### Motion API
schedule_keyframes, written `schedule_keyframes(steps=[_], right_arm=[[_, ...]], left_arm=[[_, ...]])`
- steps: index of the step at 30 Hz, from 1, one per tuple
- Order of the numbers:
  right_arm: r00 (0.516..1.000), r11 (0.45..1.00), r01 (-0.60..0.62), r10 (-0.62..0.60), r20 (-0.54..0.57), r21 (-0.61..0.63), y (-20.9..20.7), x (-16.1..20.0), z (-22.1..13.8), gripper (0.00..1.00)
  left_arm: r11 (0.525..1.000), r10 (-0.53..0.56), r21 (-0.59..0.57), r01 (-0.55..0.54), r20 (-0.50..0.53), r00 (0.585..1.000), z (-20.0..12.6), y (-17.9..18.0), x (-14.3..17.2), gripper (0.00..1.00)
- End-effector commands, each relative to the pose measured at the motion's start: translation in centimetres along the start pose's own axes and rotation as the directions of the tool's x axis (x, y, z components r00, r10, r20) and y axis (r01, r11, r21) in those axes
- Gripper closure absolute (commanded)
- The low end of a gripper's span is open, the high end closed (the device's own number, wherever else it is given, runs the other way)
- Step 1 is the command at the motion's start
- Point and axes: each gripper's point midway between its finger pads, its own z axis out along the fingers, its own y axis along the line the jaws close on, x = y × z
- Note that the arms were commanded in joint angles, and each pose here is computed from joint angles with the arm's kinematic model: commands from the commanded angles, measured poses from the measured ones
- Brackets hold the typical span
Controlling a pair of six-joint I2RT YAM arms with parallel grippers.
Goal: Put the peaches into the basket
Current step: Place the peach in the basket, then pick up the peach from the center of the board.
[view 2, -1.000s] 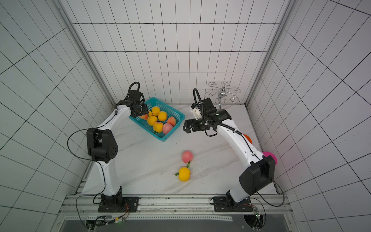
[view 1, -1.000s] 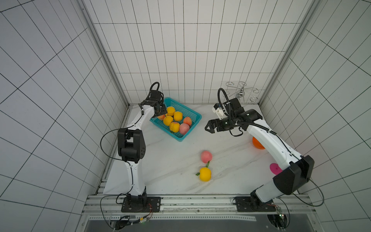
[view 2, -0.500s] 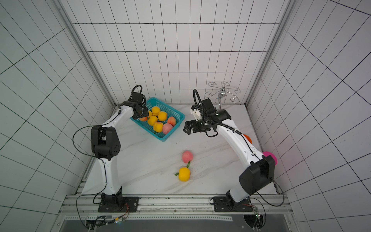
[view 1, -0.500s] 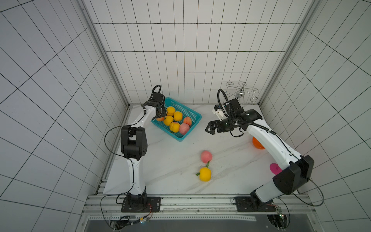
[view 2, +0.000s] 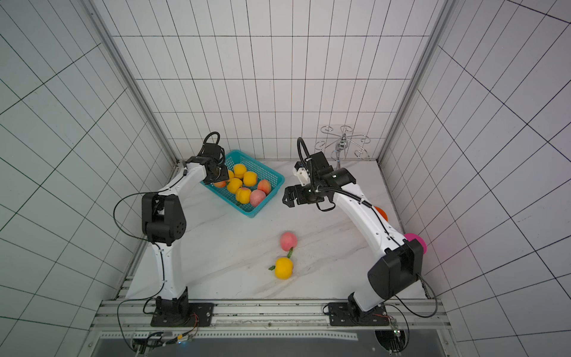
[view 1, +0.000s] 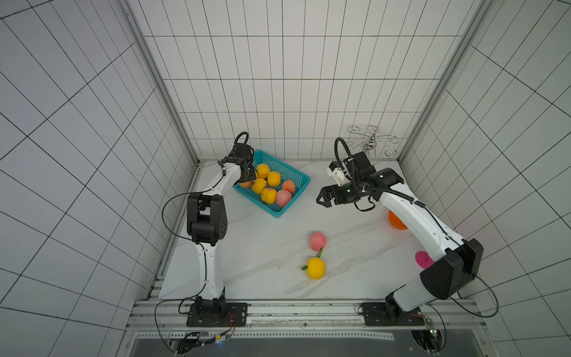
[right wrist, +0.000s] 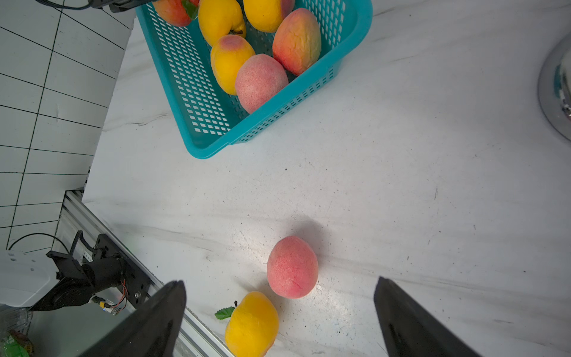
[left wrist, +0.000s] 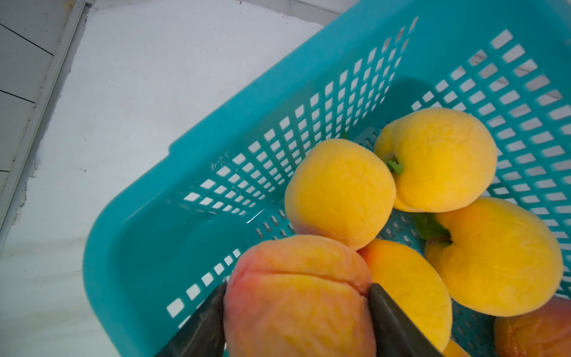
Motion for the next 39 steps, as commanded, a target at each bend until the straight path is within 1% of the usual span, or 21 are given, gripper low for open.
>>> schedule_keyframes(steps=[1, 8, 15, 22, 25, 30, 35, 39], right_arm=[[1.0, 1.0, 0.007, -0.007, 0.007, 0.003, 0.0, -0.2, -0.8, 0.01], [1.0, 1.0, 0.003, -0.003, 0.005, 0.004, -0.1, -0.1, -0.8, 0.01], [1.0, 1.0, -0.003, 0.003, 0.008, 0.005, 0.0, 0.1, -1.0, 0.01], [1.0, 1.0, -0.004, 0.004, 0.01, 0.002, 0.1, 0.2, -1.1, 0.01], [1.0, 1.0, -0.003, 0.003, 0.011, -0.004, 0.2, 0.3, -1.2, 0.01], [1.0, 1.0, -0.015, 0.015, -0.001, 0.003, 0.1, 1.1, -1.2, 0.01], [1.0, 1.0, -0.025, 0.025, -0.018, 0.009, 0.2, 2.4, -1.1, 0.01], [0.999, 1.0, -0.016, 0.016, -0.04, 0.008, 1.1, 3.9, -0.9, 0.01]], left_arm=[[1.0, 0.008, -0.022, -0.008, 0.013, 1.0, 0.2, 0.4, -0.6, 0.33], [1.0, 0.014, -0.02, -0.013, 0.012, 1.0, 0.0, 0.4, -0.5, 0.31], [1.0, 0.016, -0.018, -0.016, 0.013, 1.0, -0.3, 0.6, -0.3, 0.24], [1.0, 0.012, 0.002, -0.012, 0.034, 0.999, -2.0, 0.5, -0.7, 0.23], [1.0, 0.011, 0.023, -0.012, 0.043, 0.999, -3.3, 0.2, -0.7, 0.23], [0.998, 0.045, 0.042, -0.047, 0.046, 0.998, -6.0, -0.7, 0.7, 0.21], [0.993, 0.057, 0.1, -0.059, 0.029, 0.998, -9.2, -2.1, 3.3, 0.17], [0.986, 0.078, 0.148, -0.079, 0.015, 0.997, -12.2, -3.4, 6.1, 0.16]])
